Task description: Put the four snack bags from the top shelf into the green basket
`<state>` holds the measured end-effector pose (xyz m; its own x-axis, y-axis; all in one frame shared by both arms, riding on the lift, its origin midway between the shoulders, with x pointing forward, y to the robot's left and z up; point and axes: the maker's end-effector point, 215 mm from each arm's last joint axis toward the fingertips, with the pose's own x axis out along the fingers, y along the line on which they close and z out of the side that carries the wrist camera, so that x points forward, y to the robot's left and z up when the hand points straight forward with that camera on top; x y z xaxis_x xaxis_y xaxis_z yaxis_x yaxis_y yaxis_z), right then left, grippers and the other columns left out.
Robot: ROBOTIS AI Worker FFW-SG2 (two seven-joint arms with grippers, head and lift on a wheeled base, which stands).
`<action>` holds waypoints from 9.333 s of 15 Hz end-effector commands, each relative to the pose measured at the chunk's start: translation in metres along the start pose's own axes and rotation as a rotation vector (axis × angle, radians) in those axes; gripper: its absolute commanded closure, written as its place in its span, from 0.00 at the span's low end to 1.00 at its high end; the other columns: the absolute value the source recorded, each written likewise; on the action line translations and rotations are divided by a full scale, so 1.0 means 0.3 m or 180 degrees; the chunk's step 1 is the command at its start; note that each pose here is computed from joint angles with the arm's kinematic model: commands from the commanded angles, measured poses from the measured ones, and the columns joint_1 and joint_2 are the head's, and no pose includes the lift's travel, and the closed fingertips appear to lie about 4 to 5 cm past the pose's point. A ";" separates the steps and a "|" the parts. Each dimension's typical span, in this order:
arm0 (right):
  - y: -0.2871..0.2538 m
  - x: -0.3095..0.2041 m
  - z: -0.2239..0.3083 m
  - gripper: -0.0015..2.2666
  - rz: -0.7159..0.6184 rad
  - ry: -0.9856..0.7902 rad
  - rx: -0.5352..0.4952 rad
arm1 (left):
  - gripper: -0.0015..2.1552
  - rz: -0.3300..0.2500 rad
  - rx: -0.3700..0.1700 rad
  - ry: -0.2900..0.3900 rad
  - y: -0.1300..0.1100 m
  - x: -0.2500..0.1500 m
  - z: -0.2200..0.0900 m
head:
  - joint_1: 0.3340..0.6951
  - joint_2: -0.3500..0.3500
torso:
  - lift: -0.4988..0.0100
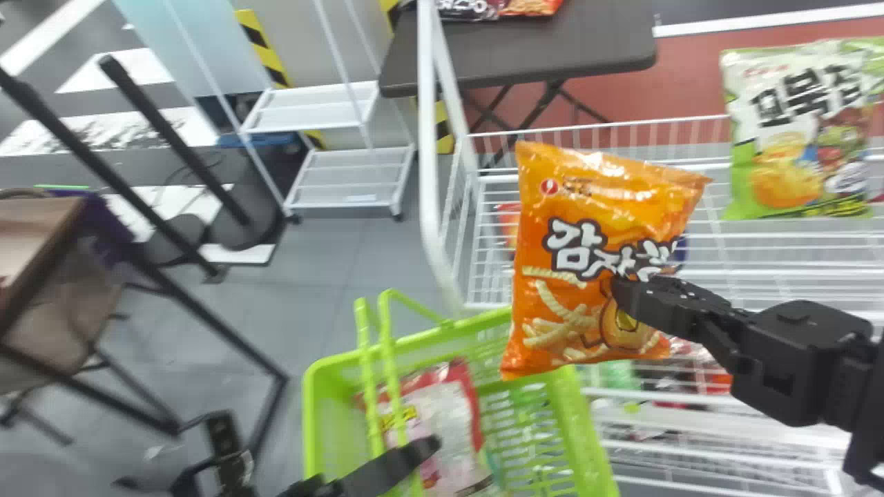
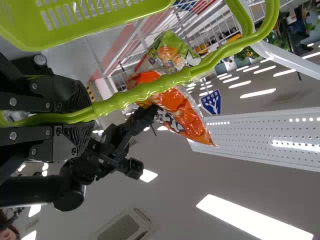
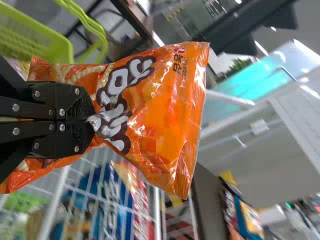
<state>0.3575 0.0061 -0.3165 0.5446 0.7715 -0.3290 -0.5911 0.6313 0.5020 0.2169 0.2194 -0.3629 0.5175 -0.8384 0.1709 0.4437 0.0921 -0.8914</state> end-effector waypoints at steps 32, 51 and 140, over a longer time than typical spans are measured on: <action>-1.120 -0.284 0.398 0.02 -0.2115 -0.0478 -0.0182 | 1.00 -0.0114 0.0060 0.0113 -0.014 0.062 -0.007 | 1.00 0.34 | 0.98; -0.879 -0.032 0.490 0.99 -0.1336 -0.0710 -0.0126 | 1.00 -0.0032 0.0108 -0.0003 0.016 0.012 0.013 | 1.00 0.56 | 0.98; -1.335 -0.364 0.435 0.03 -0.3633 -0.0119 -0.0773 | 1.00 -0.0178 -0.0046 -0.0159 0.143 0.080 0.069 | 1.00 0.31 | 0.98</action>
<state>0.6102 -0.3320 -0.3731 0.8585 -0.2327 -0.4570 0.1384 0.9632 -0.2304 0.2645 0.2142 -0.3904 0.5325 -0.8141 0.2318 0.4573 0.0462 -0.8881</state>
